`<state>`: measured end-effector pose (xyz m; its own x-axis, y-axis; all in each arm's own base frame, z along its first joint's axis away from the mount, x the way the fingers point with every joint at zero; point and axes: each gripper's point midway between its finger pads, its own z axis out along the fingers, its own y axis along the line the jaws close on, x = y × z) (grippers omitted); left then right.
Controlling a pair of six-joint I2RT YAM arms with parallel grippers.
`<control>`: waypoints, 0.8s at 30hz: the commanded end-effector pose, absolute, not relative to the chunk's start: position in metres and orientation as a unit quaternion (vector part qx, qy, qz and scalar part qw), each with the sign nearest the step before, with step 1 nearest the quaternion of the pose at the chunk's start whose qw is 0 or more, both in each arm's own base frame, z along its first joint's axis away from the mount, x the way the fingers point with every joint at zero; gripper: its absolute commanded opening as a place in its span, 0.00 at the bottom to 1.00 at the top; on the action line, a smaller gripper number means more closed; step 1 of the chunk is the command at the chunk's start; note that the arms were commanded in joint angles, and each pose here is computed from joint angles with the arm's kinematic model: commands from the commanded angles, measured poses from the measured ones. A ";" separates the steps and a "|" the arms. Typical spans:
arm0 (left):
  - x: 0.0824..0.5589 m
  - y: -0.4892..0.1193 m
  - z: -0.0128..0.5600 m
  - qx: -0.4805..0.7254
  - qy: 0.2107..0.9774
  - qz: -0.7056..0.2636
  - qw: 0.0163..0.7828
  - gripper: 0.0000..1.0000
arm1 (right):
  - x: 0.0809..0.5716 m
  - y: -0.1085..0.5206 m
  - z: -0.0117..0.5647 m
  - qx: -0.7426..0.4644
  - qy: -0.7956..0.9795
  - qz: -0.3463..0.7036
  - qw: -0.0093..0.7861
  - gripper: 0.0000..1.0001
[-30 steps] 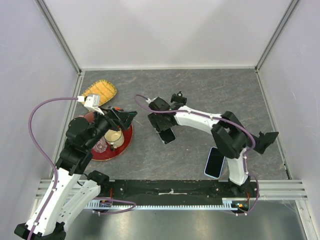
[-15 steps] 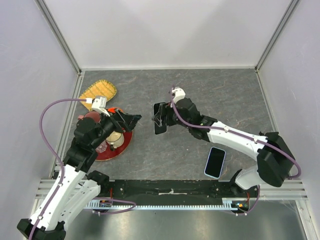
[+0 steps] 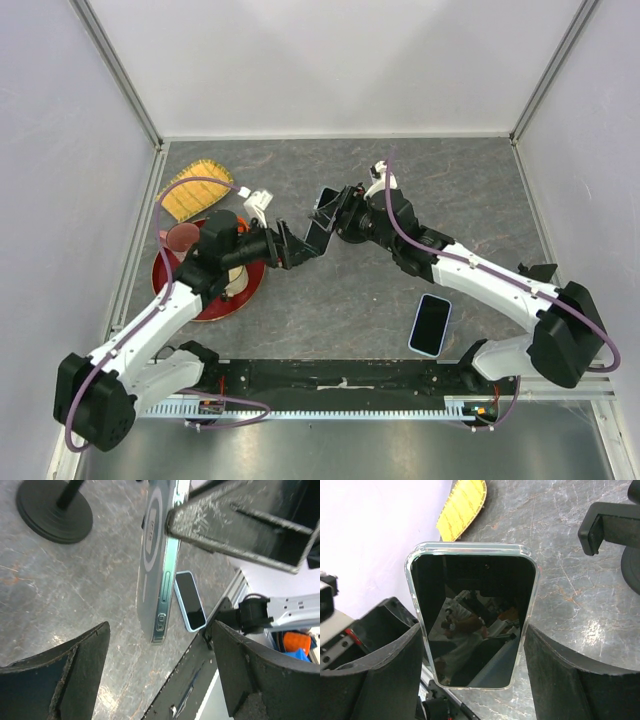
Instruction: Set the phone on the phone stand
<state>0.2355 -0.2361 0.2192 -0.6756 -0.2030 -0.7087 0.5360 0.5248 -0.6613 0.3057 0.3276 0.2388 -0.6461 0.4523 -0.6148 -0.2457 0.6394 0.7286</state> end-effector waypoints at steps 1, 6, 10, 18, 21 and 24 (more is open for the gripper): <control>0.231 -0.254 0.242 0.177 0.751 -0.478 0.420 0.84 | 0.301 0.334 0.300 0.088 0.763 0.481 0.423 0.00; 0.242 -0.261 0.244 0.175 0.751 -0.468 0.431 0.56 | 0.294 0.337 0.309 0.079 0.762 0.490 0.417 0.00; 0.246 -0.267 0.245 0.175 0.746 -0.479 0.427 0.31 | 0.284 0.341 0.309 0.048 0.768 0.496 0.402 0.01; 0.243 -0.266 0.241 0.193 0.746 -0.471 0.430 0.02 | 0.282 0.306 0.301 -0.096 0.766 0.482 0.415 0.71; 0.229 -0.267 0.246 0.226 0.729 -0.487 0.424 0.02 | 0.274 0.282 0.299 -0.193 0.748 0.498 0.393 0.92; 0.209 -0.273 0.249 0.270 0.708 -0.518 0.397 0.02 | 0.251 0.274 0.289 -0.296 0.724 0.507 0.361 0.95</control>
